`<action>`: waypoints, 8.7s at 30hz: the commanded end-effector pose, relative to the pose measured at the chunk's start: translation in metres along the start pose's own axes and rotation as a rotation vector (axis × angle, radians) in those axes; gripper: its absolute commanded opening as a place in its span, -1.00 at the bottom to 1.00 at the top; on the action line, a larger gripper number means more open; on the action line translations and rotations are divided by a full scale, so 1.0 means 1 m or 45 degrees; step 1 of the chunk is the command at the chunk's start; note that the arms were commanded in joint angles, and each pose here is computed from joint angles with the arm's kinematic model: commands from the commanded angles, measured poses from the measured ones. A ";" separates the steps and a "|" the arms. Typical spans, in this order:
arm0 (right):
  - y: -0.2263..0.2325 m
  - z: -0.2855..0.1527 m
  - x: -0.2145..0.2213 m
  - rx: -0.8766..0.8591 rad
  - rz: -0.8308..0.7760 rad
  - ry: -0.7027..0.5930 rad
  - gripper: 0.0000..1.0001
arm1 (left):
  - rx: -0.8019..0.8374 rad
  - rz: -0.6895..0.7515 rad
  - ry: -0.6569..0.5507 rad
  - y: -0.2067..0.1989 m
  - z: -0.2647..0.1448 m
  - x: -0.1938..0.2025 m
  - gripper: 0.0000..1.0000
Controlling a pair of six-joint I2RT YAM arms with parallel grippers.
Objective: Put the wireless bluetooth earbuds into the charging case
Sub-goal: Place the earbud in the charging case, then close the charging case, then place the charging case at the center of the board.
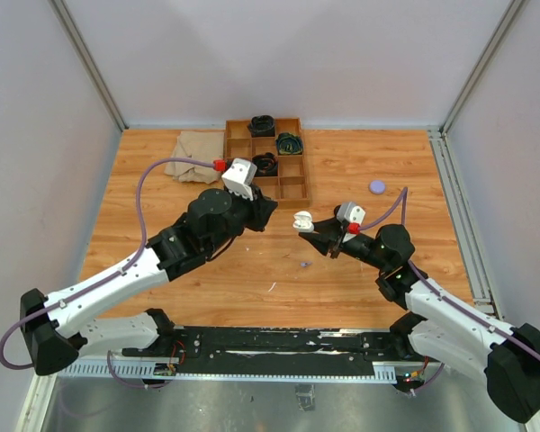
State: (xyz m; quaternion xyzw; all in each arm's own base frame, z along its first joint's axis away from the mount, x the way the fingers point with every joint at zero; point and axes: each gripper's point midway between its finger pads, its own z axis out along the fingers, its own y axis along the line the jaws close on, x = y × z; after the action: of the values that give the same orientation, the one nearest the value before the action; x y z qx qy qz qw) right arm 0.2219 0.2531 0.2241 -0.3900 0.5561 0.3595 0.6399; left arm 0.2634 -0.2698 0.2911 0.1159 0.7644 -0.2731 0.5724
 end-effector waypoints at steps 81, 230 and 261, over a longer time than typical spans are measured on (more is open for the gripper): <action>-0.007 0.002 -0.038 0.037 0.041 -0.148 -0.77 | 0.258 -0.019 -0.195 -0.080 0.009 0.009 -0.03; -0.165 -0.125 0.192 0.774 1.434 0.683 -0.48 | -0.392 0.140 -0.131 0.139 -0.088 -0.006 0.87; -0.256 -0.173 0.145 1.314 0.847 0.950 0.45 | -0.358 0.129 -0.104 0.137 -0.082 -0.001 0.87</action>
State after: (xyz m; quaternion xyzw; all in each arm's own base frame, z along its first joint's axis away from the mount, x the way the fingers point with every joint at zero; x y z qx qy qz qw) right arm 0.3800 0.0081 0.0887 0.0641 0.9193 0.1358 0.3639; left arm 0.2621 -0.1112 0.2655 0.0646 0.7715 -0.1335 0.6187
